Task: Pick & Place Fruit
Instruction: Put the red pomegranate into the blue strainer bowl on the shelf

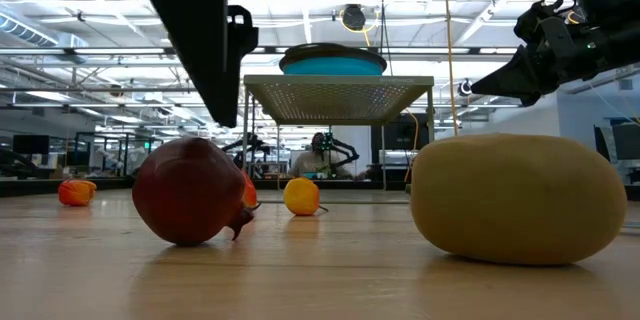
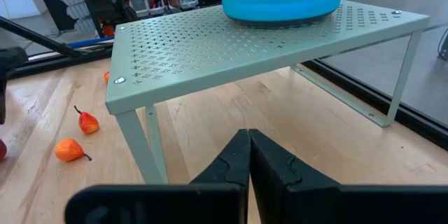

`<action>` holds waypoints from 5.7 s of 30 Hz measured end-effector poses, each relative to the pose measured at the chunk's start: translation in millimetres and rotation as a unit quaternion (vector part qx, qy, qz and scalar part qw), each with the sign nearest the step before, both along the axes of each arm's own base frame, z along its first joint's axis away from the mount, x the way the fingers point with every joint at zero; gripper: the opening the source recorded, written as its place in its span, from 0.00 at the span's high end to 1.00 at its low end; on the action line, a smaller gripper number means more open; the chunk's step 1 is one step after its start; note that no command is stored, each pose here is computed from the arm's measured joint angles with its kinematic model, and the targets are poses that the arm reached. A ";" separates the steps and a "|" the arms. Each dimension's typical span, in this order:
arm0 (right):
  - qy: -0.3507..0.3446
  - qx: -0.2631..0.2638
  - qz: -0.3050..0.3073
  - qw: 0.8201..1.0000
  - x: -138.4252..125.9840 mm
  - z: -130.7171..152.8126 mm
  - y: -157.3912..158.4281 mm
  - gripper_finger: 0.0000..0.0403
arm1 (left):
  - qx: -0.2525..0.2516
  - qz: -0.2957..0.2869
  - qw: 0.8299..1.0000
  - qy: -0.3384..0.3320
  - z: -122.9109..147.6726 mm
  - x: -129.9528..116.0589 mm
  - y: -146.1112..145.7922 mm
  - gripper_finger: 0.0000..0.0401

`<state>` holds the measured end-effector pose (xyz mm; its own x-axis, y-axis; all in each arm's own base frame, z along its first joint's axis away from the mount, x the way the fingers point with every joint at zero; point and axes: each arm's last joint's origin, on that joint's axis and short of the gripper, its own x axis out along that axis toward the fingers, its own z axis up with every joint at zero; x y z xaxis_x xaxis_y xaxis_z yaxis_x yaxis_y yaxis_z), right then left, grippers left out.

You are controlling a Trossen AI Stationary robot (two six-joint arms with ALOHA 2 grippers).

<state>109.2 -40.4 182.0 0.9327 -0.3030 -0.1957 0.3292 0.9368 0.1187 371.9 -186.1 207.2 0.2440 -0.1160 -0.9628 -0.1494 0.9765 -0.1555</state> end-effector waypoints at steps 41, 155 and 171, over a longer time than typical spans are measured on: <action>-0.011 -0.004 0.000 1.000 0.4 2.3 -0.1 1.00 | -0.018 -0.001 1.000 0.004 -57.1 -7.8 2.4 0.09; -0.011 -0.004 0.000 1.000 0.3 2.2 -0.2 1.00 | 0.164 0.141 0.892 -0.396 149.8 -18.5 202.5 0.50; -0.011 -0.004 0.000 1.000 0.4 2.2 -0.1 1.00 | 0.217 0.138 0.874 -0.412 156.7 -28.1 286.5 0.50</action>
